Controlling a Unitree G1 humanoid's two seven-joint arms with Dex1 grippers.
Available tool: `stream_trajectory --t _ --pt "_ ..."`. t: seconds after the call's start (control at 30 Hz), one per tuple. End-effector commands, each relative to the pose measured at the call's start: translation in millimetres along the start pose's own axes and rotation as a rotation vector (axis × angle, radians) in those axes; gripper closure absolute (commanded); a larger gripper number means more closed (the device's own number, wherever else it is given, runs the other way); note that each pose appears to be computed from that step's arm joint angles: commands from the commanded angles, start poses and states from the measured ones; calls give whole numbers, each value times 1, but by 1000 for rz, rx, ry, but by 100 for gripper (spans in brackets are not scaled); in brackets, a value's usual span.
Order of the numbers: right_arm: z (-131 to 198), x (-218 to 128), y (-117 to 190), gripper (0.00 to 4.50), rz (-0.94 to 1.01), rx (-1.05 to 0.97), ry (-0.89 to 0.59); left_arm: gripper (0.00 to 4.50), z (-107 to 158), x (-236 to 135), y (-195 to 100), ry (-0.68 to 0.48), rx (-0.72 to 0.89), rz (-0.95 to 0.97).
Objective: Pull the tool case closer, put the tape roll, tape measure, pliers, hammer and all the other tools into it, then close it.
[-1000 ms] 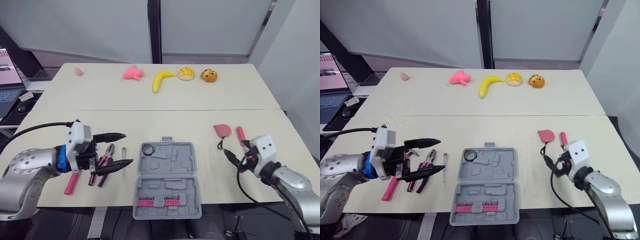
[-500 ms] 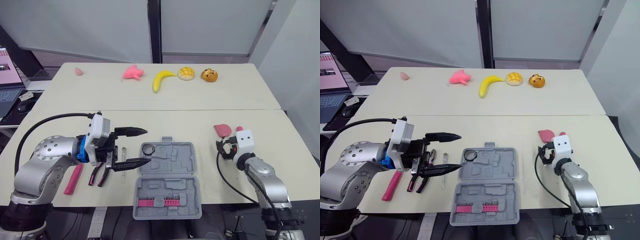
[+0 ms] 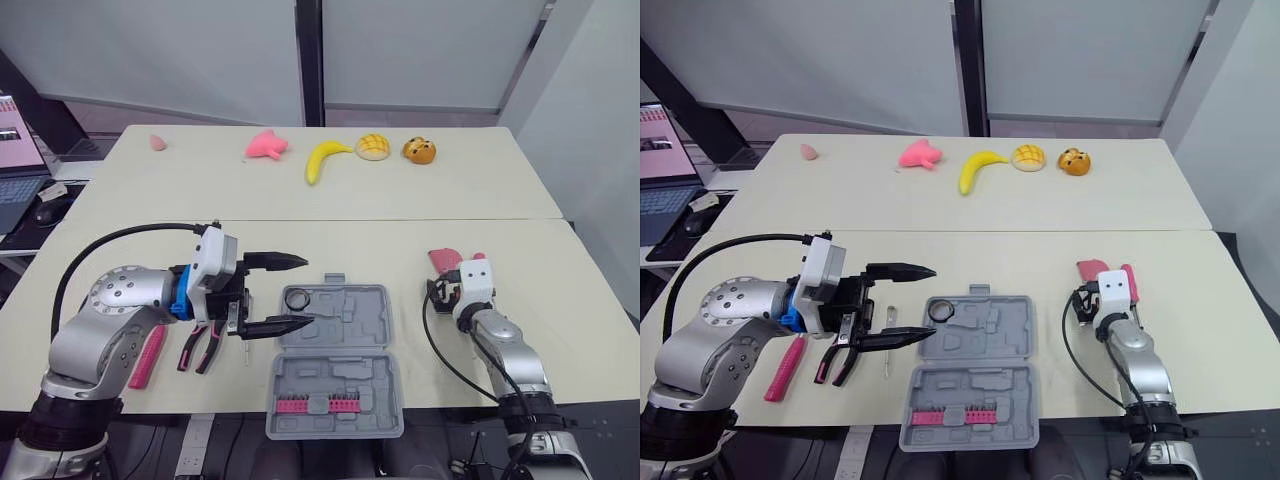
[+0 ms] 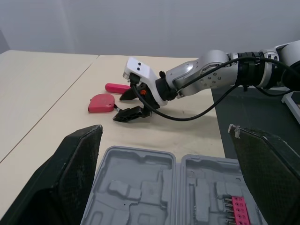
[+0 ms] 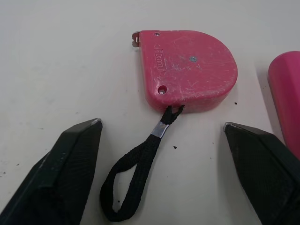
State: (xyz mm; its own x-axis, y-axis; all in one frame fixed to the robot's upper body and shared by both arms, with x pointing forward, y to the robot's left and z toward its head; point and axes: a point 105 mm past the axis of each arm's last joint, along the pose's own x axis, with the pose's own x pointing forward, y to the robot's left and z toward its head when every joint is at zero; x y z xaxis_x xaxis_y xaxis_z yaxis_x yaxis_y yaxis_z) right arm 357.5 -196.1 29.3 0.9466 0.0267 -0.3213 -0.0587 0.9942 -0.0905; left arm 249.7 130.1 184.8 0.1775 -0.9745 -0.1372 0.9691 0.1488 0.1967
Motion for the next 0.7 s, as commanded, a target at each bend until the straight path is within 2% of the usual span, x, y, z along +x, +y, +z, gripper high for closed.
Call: stream_trajectory --t 0.03,0.1,0.2,0.57,0.7 --pt "8 1 -4 134 -31 -1 -33 0 7 4 0 -12 40 -8" --pt "7 2 -2 197 -29 -5 -30 0 7 5 0 -12 41 -9" --pt "6 3 -3 266 -38 -3 -26 0 6 6 1 -12 42 -8" --pt "4 2 -3 446 -41 8 -17 0 4 8 3 -6 48 -4" --pt "3 -2 2 449 4 -3 -8 0 1 8 1 3 48 -10"
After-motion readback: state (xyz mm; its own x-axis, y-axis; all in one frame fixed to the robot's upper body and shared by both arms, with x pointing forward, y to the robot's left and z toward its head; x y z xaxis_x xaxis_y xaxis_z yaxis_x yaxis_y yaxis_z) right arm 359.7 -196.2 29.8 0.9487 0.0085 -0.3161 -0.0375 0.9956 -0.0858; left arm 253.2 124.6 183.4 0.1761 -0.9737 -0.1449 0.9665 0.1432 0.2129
